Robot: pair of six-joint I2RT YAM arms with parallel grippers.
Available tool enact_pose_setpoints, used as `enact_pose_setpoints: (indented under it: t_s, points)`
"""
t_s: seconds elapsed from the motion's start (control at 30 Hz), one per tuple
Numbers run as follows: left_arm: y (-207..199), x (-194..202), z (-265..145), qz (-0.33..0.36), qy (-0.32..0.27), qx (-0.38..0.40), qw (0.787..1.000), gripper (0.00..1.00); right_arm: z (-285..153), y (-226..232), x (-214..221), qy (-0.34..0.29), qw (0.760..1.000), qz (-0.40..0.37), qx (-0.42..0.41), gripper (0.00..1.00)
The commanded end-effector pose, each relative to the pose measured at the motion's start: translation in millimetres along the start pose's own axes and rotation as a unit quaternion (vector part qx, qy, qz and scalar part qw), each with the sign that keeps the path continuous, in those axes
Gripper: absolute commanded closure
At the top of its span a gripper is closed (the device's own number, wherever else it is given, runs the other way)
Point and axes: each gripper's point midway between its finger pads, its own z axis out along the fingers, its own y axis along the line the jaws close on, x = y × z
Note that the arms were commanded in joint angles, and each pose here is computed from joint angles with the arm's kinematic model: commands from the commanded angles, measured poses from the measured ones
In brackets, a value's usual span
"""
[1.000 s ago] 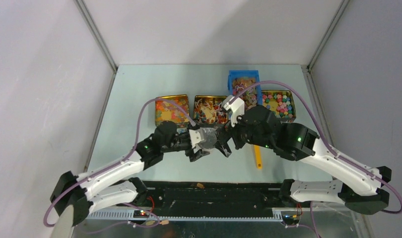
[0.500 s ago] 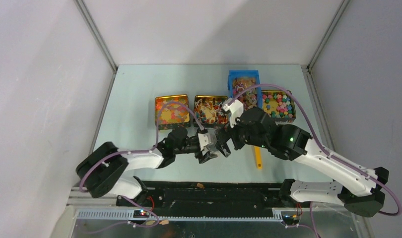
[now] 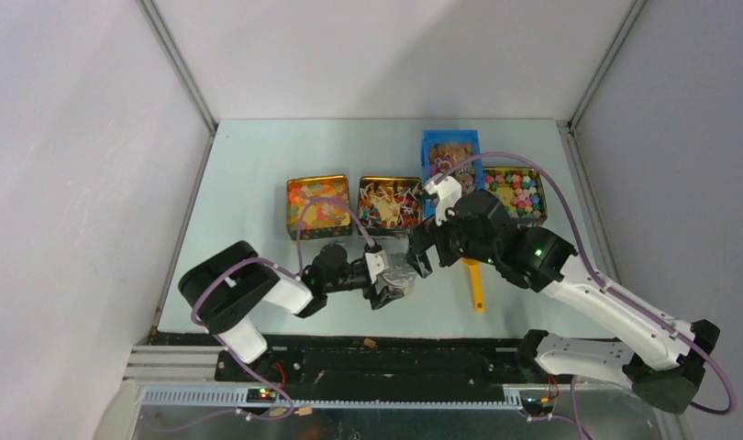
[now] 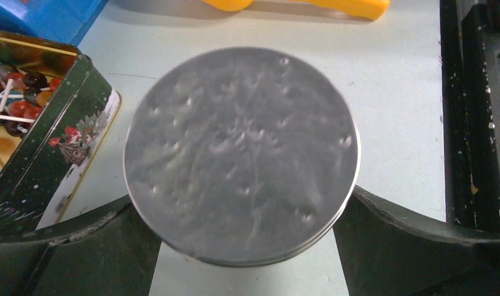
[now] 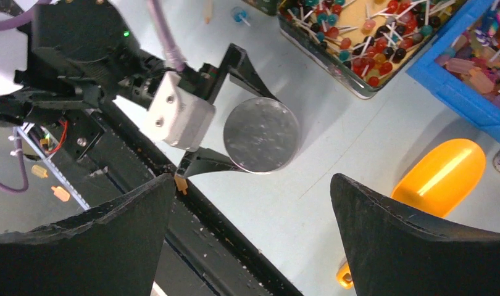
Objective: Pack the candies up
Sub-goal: Place the packing bottle at the center of the board.
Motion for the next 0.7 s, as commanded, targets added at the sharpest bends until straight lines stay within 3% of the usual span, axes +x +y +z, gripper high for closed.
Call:
enact_pose_setpoints:
  t_s: [0.0,0.27,0.5,0.67]
  points:
    - [8.6,-28.9,0.0,0.017,-0.059,-0.024,0.998,0.01,-4.0,-4.0,-17.9,-0.043,0.999,0.013,-0.01,0.0]
    - [11.2,-64.3,-22.9,0.031,-0.082,-0.044,0.995,0.0,-1.9,-42.9,-17.4,-0.073,0.996,0.043,0.024,0.01]
    - [22.3,-108.3,-66.9,0.036,-0.107,-0.072,0.991,0.0,-18.9,-110.4,-8.4,-0.121,0.982,0.1,0.101,0.01]
    - [80.2,-133.2,-119.2,-0.028,-0.151,-0.204,0.967,0.0,-39.1,-184.5,13.4,-0.166,0.949,0.166,0.211,0.0]
